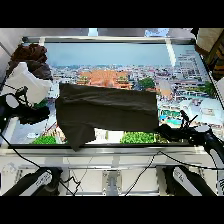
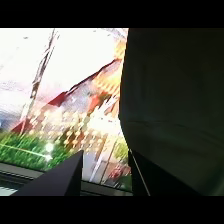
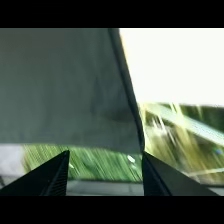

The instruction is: Fold the shirts.

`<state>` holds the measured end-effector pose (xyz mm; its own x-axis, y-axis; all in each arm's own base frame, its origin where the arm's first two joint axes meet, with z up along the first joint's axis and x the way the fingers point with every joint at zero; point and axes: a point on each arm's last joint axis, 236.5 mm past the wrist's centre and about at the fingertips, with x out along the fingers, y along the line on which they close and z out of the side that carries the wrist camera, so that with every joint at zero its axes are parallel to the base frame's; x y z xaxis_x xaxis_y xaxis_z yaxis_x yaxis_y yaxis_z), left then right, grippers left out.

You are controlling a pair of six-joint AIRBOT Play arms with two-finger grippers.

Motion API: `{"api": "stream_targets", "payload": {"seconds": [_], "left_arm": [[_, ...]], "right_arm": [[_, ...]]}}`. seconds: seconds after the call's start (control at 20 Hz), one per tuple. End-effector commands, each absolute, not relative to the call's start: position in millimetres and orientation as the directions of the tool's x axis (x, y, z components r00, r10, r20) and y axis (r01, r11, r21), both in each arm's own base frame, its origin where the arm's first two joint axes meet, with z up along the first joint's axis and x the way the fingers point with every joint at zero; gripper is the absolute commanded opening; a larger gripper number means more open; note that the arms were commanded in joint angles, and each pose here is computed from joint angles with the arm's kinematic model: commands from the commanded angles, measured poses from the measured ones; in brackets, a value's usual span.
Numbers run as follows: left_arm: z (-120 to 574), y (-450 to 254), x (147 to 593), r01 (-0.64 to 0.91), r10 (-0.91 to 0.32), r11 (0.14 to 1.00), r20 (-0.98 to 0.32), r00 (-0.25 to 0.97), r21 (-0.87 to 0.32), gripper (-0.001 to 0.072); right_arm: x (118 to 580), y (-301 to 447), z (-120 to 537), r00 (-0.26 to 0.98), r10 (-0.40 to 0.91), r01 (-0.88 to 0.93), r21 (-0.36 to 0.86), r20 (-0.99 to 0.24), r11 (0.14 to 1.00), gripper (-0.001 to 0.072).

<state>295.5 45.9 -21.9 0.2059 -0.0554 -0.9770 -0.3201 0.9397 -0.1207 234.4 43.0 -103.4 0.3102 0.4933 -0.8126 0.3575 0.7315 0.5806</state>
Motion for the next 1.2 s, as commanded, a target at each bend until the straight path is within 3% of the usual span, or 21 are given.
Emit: {"api": "stream_targets", "payload": {"seconds": [0.0, 0.15, 0.2, 0.35, 0.45, 0.55, 0.95, 1.05, 1.15], "left_arm": [[-22, 44, 294, -0.320, -0.063, 0.939, -0.978, 0.199, -0.125, 0.0352], [-22, 44, 293, -0.315, -0.063, 0.941, -0.978, 0.198, -0.125, 0.0352], [-22, 44, 293, -0.314, -0.064, 0.941, -0.978, 0.197, -0.125, 0.0352], [-24, 40, 279, -0.307, -0.082, 0.944, -0.987, 0.135, -0.120, 0.0352], [-26, 35, 261, -0.283, -0.101, 0.952, -0.993, 0.062, -0.114, 0.0352], [-28, 31, 256, -0.286, -0.116, 0.950, -0.992, 0.048, -0.124, 0.0352], [-73, -38, 197, -0.403, -0.364, 0.855, -0.931, -0.017, -0.326, 0.0351], [-78, -58, 208, -0.453, -0.442, 0.788, -0.895, 0.058, -0.418, 0.0349], [-79, -59, 230, -0.476, -0.445, 0.746, -0.881, 0.162, -0.465, 0.0346]], "right_arm": [[241, 44, -109, 0.371, 0.481, 0.415, 0.605, -0.794, 0.679, 0.0469], [231, 51, -116, 0.357, 0.502, 0.441, 0.616, -0.787, 0.653, 0.0467], [232, 55, -115, 0.366, 0.512, 0.452, 0.630, -0.777, 0.632, 0.0423], [234, 56, -114, 0.377, 0.518, 0.457, 0.641, -0.767, 0.617, 0.0165], [235, 56, -114, 0.384, 0.515, 0.457, 0.643, -0.766, 0.615, 0.0034], [235, 56, -114, 0.384, 0.516, 0.457, 0.643, -0.766, 0.615, 0.0022], [232, 65, -109, 0.371, 0.554, 0.425, 0.667, -0.745, 0.613, 0.0021], [233, 70, -104, 0.374, 0.575, 0.407, 0.686, -0.727, 0.603, 0.0021], [233, 74, -102, 0.372, 0.591, 0.388, 0.699, -0.715, 0.601, 0.0021]]}}
